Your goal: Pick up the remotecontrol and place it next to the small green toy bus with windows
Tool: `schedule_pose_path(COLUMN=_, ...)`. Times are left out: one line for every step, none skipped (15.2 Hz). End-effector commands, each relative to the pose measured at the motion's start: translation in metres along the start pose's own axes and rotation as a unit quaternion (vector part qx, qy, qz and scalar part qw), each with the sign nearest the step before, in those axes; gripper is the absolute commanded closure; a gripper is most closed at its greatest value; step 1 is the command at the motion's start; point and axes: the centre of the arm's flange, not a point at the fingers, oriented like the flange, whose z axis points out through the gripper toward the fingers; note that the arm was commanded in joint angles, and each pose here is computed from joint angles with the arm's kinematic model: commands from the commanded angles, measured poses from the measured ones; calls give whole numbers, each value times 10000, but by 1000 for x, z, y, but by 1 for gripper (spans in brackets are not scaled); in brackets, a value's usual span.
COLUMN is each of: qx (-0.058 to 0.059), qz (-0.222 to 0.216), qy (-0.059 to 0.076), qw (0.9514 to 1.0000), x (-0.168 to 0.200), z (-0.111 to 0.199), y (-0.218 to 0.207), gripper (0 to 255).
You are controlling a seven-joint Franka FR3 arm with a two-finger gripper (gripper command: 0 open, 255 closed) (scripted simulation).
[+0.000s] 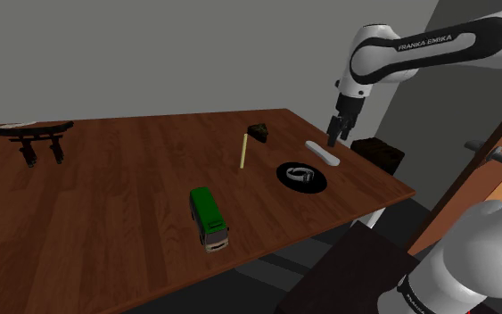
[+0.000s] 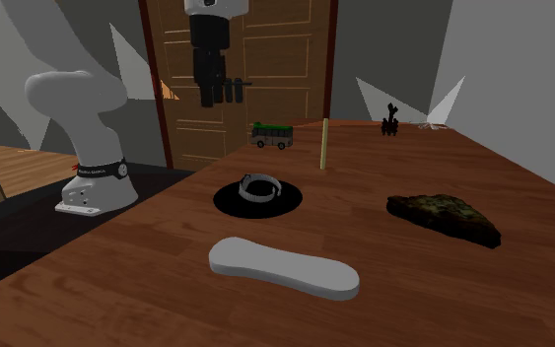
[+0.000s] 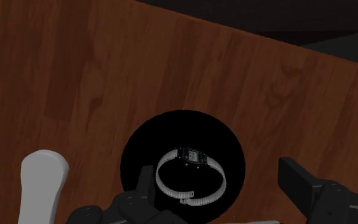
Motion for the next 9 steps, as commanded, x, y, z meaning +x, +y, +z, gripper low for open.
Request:
schedule_pose_path(qx=4, qz=85, qy=20, qw=10000, x=13, z=15, y=18, gripper=0)
schedule_pose_path(qx=8, qz=127, qy=28, qw=9999, x=19, z=20, y=28, gripper=0)
schedule_pose_path(qx=12, qz=169, qy=36, qw=9999, x=26, z=26, y=38, gripper=0)
schedule_pose_path(qx=16, qz=210, qy=44, qw=9998, x=32, z=31, y=48, gripper=0)
schedule_pose_path(qx=20, qz=252, qy=52, qw=9997, x=38, z=37, y=58, gripper=0)
schedule_pose_path(qx=24, qz=294, qy=61, qw=9995, x=45, z=43, y=68, gripper=0)
schedule_pose_path(qx=28, qz=336, qy=69, qw=9994, x=51, z=48, y=78, gripper=0)
schedule_pose_path(qx=32, qz=378, qy=77, qw=9993, x=57, z=54, y=89, gripper=0)
schedule_pose_path(qx=36, qz=420, qy=85, qw=9991, x=63, z=59, y=99, gripper=0)
